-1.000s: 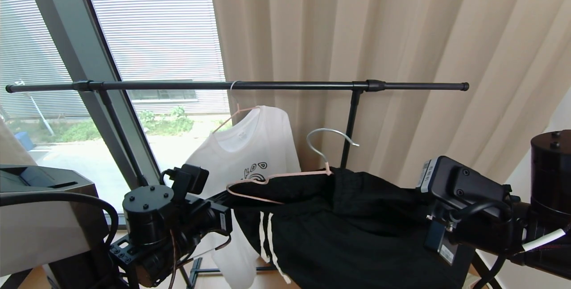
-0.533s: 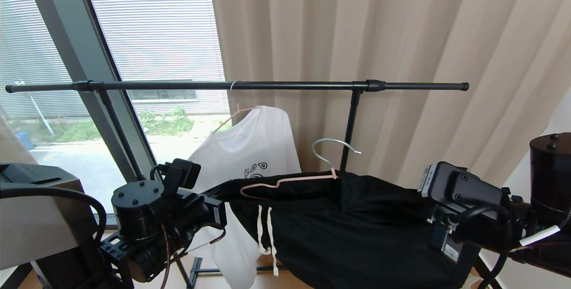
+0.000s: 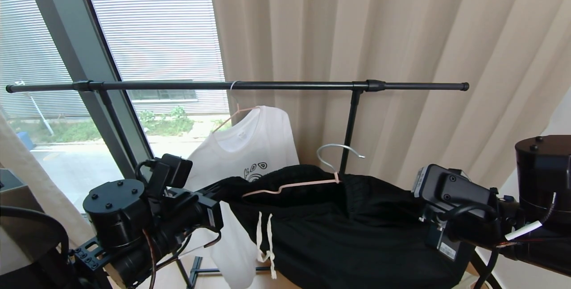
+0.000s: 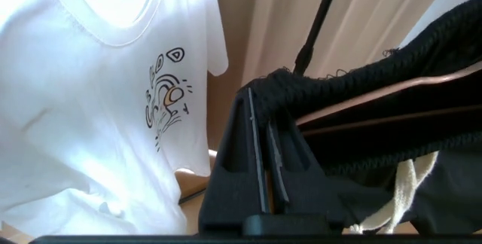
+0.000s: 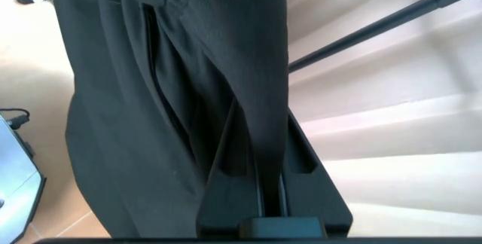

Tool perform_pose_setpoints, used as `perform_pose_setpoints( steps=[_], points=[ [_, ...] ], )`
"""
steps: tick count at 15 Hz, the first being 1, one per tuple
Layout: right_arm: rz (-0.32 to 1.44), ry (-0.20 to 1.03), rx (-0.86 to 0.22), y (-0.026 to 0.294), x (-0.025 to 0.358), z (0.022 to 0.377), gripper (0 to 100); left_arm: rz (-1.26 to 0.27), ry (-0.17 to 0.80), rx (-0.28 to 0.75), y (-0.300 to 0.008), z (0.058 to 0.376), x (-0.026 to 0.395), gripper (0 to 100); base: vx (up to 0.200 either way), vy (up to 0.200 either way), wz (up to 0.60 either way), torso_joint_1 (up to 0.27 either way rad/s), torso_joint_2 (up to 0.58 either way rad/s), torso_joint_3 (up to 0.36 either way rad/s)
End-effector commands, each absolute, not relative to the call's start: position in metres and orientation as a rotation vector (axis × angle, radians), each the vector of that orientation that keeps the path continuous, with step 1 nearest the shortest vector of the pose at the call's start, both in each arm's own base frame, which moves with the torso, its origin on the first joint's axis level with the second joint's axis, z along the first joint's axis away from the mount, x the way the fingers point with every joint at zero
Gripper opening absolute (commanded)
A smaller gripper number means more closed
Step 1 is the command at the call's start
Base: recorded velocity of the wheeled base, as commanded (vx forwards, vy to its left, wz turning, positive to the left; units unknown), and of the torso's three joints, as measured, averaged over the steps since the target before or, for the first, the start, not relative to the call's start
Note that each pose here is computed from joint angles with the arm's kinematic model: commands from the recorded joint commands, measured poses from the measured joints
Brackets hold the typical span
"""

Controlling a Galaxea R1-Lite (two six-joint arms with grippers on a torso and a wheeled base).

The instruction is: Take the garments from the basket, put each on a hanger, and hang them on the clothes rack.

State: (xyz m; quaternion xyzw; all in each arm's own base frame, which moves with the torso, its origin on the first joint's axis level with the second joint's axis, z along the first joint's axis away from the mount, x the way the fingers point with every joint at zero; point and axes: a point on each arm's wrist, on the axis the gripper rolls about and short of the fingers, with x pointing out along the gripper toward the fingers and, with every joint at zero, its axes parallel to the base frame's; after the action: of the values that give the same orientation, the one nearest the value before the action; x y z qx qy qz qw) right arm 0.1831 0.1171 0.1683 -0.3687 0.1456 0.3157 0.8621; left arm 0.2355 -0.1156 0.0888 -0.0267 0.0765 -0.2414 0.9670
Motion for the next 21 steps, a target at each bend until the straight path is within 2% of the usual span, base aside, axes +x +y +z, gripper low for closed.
perform_pose_setpoints(
  steps=[1, 5, 7, 10, 13, 17, 21],
  points=[
    [0.649, 0.317, -0.782, 0.114, 0.186, 0.166, 0, -0.497, 0.121, -0.062, -0.115, 0.098, 0.231, 0, 0.000, 0.000, 0.00, 0.000, 0.00, 0.000],
    [0.635, 0.349, -0.793, 0.118, 0.195, 0.159, 0, -0.527, 0.134, -0.054, -0.121, 0.107, 0.226, 0, 0.000, 0.000, 0.00, 0.000, 0.00, 0.000],
    [0.623, 0.363, -0.802, 0.119, 0.196, 0.156, 0, -0.519, 0.191, -0.042, -0.123, 0.112, 0.230, 0, 0.000, 0.000, 0.00, 0.000, 0.00, 0.000],
    [0.623, 0.359, -0.797, 0.121, 0.199, 0.156, 0, -0.510, 0.243, -0.027, -0.131, 0.137, 0.242, 0, 0.000, 0.000, 0.00, 0.000, 0.00, 0.000],
    [0.604, 0.293, -0.777, 0.123, 0.203, 0.159, 0, -0.498, 0.338, 0.001, -0.135, 0.150, 0.247, 0, 0.000, 0.000, 0.00, 0.000, 0.00, 0.000],
    [0.597, 0.285, -0.772, 0.124, 0.205, 0.160, 0, -0.456, 0.472, 0.076, -0.152, 0.167, 0.250, 0, 0.000, 0.000, 0.00, 0.000, 0.00, 0.000],
    [0.553, 0.318, -0.795, 0.126, 0.210, 0.150, 0, -0.494, 0.486, 0.085, -0.161, 0.196, 0.242, 0, 0.000, 0.000, 0.00, 0.000, 0.00, 0.000]
  ],
)
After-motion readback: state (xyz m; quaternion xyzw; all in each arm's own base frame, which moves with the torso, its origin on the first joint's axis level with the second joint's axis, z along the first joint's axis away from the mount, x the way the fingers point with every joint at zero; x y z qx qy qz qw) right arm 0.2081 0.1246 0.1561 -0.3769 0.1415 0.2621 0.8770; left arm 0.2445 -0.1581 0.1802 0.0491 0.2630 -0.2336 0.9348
